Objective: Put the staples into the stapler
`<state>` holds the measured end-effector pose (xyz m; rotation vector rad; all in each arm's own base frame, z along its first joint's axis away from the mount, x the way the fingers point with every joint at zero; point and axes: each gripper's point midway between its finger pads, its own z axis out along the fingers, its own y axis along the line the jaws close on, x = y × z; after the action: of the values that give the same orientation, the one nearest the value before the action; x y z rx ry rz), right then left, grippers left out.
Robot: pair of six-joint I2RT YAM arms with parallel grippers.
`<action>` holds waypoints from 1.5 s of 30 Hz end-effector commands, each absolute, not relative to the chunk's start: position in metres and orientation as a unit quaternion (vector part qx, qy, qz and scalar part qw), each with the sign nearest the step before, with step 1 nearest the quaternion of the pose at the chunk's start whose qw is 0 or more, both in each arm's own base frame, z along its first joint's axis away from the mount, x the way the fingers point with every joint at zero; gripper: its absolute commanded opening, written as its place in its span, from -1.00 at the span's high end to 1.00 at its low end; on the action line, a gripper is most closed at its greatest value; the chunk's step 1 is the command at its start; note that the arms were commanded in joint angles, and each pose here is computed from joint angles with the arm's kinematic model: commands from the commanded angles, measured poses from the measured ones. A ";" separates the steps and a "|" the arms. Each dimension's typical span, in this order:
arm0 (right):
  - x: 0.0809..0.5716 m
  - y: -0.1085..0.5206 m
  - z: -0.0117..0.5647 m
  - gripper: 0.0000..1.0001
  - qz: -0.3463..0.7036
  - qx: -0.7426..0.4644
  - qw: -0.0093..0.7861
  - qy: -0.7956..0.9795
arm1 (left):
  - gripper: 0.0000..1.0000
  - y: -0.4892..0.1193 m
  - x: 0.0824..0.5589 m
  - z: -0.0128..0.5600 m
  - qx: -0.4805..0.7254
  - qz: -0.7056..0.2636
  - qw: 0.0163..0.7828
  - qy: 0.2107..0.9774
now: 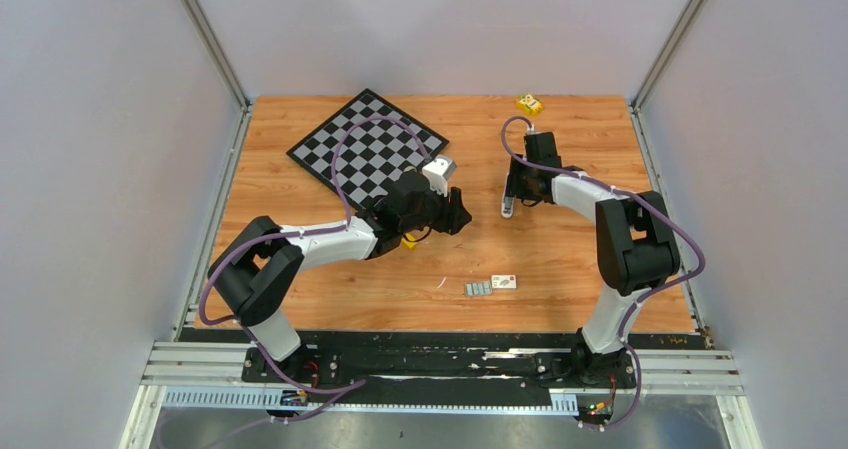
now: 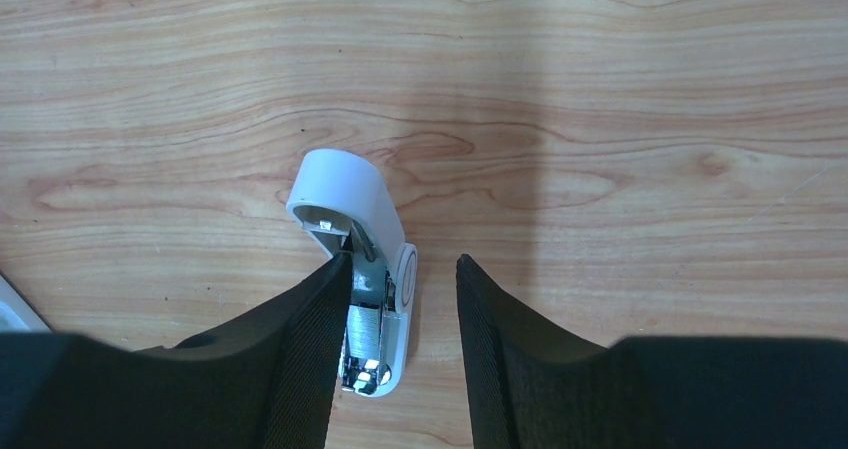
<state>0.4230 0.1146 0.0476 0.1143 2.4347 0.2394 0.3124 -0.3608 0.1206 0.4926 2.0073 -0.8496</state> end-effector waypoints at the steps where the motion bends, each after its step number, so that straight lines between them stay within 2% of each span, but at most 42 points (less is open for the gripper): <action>1: 0.420 0.105 0.034 0.08 0.077 0.047 0.329 0.940 | -0.05 -0.368 0.315 0.125 0.202 -0.346 0.447 0.800; 21: 0.417 0.104 0.057 0.10 0.084 0.049 0.351 0.931 | -0.05 -0.368 0.316 0.124 0.208 -0.342 0.446 0.800; 45: 0.408 0.095 0.037 0.10 0.062 0.050 0.333 0.940 | -0.05 -0.368 0.315 0.122 0.208 -0.344 0.443 0.801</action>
<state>0.4159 0.1076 0.0441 0.1203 2.4258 0.2052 0.3116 -0.3611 0.1135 0.5067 2.0203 -0.8410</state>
